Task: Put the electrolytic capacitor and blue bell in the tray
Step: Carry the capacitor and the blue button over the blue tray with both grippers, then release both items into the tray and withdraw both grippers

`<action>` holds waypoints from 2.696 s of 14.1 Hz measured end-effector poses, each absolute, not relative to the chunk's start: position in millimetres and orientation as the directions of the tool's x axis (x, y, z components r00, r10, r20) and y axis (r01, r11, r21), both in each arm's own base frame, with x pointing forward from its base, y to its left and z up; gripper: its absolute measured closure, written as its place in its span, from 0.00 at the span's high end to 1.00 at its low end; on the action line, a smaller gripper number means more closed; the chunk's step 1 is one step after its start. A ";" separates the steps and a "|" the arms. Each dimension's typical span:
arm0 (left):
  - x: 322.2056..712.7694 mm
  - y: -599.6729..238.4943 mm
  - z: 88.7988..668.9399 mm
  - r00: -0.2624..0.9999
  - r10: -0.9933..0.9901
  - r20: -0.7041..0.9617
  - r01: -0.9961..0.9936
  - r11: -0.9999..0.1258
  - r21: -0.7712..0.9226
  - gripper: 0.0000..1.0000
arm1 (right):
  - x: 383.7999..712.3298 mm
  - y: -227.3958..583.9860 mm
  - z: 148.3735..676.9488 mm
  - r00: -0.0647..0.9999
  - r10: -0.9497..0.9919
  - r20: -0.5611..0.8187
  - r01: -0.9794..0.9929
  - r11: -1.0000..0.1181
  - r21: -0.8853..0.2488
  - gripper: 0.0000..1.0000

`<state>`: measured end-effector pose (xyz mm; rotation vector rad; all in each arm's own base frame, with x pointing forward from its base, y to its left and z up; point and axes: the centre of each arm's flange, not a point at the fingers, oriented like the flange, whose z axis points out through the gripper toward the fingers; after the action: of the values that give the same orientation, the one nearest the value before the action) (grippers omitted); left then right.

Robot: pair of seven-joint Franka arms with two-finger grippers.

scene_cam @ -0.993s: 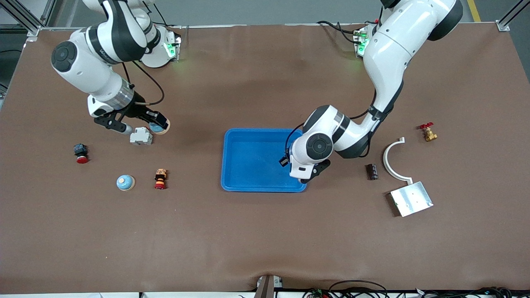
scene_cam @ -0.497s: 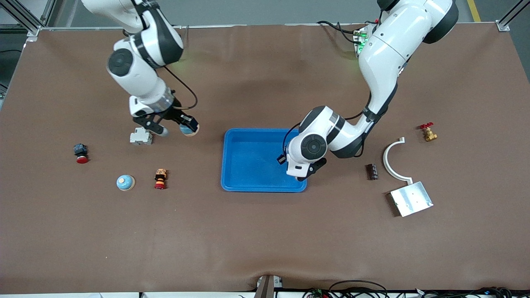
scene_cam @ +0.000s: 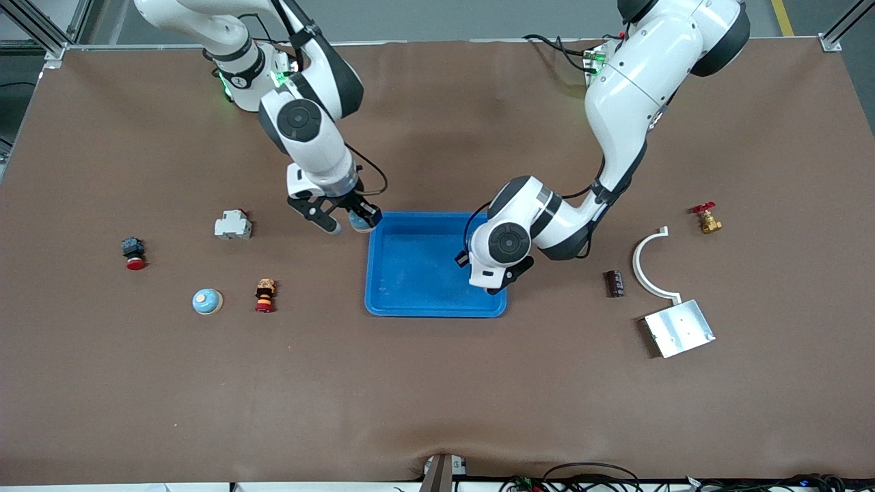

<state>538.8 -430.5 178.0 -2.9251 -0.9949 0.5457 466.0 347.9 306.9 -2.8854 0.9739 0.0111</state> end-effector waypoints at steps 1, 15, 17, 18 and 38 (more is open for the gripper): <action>537.9 -430.4 176.5 0.738 0.592 -0.324 0.590 -0.799 -0.117 0.34 | 471.0 353.4 305.1 0.785 -0.618 -0.041 -0.619 -0.780 -0.092 0.65; 540.6 -433.1 198.1 0.732 0.606 -0.312 0.603 -0.789 -0.119 0.99 | 490.0 413.6 226.7 0.694 -0.720 -0.012 -0.717 -0.690 -0.095 0.65; 540.5 -434.0 224.7 0.741 0.598 -0.304 0.591 -0.797 -0.127 1.00 | 489.4 423.5 214.3 0.685 -0.728 -0.014 -0.727 -0.682 -0.087 0.65; 539.8 -433.1 244.1 0.748 0.594 -0.297 0.583 -0.801 -0.135 1.00 | 489.8 427.3 208.2 0.681 -0.732 -0.015 -0.731 -0.678 -0.083 0.65; 570.3 -155.3 468.0 0.962 0.166 -0.218 0.156 -0.986 -0.065 1.00 | 520.1 407.4 239.2 0.711 -0.703 0.013 -0.703 -0.711 -0.005 1.00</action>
<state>570.3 -155.3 468.0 -3.0641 -0.2518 0.3475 520.1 407.4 239.2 -2.9056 1.1946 -0.0223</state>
